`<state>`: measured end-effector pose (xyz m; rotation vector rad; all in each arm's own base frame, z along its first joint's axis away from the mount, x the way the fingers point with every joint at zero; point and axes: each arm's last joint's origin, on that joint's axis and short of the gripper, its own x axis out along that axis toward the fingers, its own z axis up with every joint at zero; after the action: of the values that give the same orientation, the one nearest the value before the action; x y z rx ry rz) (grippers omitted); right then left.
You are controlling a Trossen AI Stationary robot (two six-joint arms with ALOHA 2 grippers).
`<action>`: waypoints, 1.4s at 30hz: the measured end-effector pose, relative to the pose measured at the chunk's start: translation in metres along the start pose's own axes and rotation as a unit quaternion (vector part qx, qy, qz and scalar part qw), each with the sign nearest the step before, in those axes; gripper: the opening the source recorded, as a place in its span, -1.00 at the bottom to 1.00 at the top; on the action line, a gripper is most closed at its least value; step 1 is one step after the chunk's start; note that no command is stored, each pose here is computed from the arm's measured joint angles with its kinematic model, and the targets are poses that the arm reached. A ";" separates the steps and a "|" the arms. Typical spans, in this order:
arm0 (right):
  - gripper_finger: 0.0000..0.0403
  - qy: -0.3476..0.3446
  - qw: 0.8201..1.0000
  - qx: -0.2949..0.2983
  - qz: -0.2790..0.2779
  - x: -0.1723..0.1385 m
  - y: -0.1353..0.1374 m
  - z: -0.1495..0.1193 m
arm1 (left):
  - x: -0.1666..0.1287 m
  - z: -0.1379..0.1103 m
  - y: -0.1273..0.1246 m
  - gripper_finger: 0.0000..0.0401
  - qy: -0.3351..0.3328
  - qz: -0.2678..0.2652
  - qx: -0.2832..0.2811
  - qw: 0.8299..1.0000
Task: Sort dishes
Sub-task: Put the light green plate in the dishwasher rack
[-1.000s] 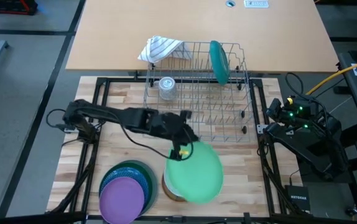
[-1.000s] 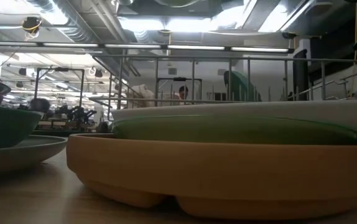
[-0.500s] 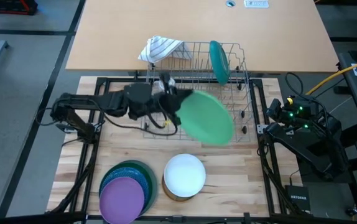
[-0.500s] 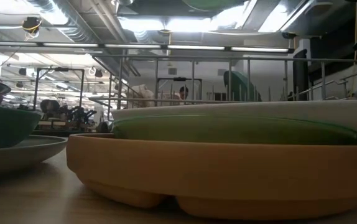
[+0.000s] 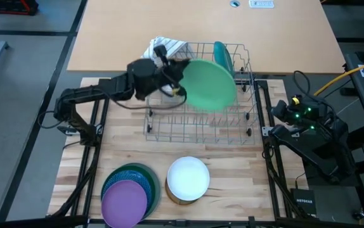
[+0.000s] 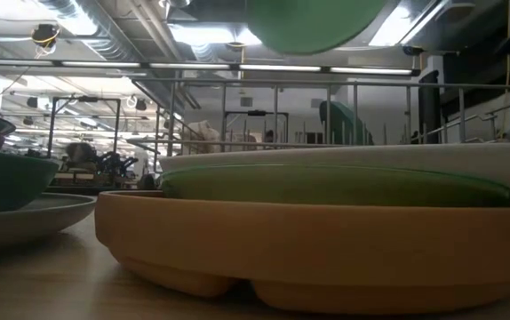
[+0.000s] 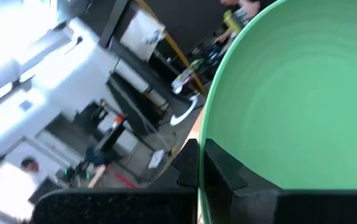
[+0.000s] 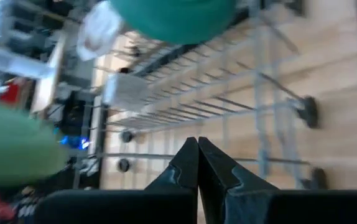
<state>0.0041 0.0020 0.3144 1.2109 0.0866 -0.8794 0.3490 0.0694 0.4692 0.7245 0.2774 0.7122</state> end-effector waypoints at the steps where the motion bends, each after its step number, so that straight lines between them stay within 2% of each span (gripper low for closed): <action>1: -0.98 0.001 1.000 -0.007 0.017 0.000 0.003 0.001 | 0.004 -0.006 0.003 -1.00 0.006 -0.001 -0.009 1.000; 7: -0.98 -0.002 0.987 -0.087 0.134 -0.003 0.021 0.007 | 0.022 -0.038 0.017 -1.00 0.046 -0.053 -0.084 0.994; 13: -0.98 0.011 0.954 -0.176 0.242 -0.008 0.035 0.010 | 0.029 -0.063 0.023 -1.00 0.096 -0.122 -0.141 0.978; 19: -0.98 0.035 0.917 -0.228 0.324 -0.010 0.048 0.013 | 0.030 -0.072 0.024 -1.00 0.090 -0.194 -0.169 0.962; 24: -0.98 0.053 0.904 -0.242 0.349 -0.001 0.061 0.020 | 0.030 -0.071 0.023 -1.00 0.079 -0.220 -0.174 0.957; 27: -0.95 0.048 0.895 -0.272 0.349 0.010 0.068 0.027 | 0.029 -0.071 0.022 -1.00 0.073 -0.236 -0.178 0.952; 33: -0.63 0.022 0.872 -0.341 0.351 0.042 0.088 0.045 | 0.029 -0.071 0.020 -1.00 0.073 -0.255 -0.207 0.942; 35: -0.50 0.014 0.856 -0.371 0.359 0.053 0.094 0.050 | 0.028 -0.072 0.019 -1.00 0.082 -0.259 -0.215 0.938; 40: -0.31 0.015 0.782 -0.475 0.402 0.072 0.102 0.056 | 0.026 -0.082 0.018 -1.00 0.141 -0.268 -0.253 0.919; 42: -0.29 0.018 0.764 -0.499 0.408 0.079 0.103 0.057 | 0.024 -0.088 0.017 -1.00 0.172 -0.269 -0.273 0.907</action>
<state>0.1010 -0.0808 0.3769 0.1571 0.0374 0.0457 0.3176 0.1398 0.4176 -0.0335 0.5483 0.3485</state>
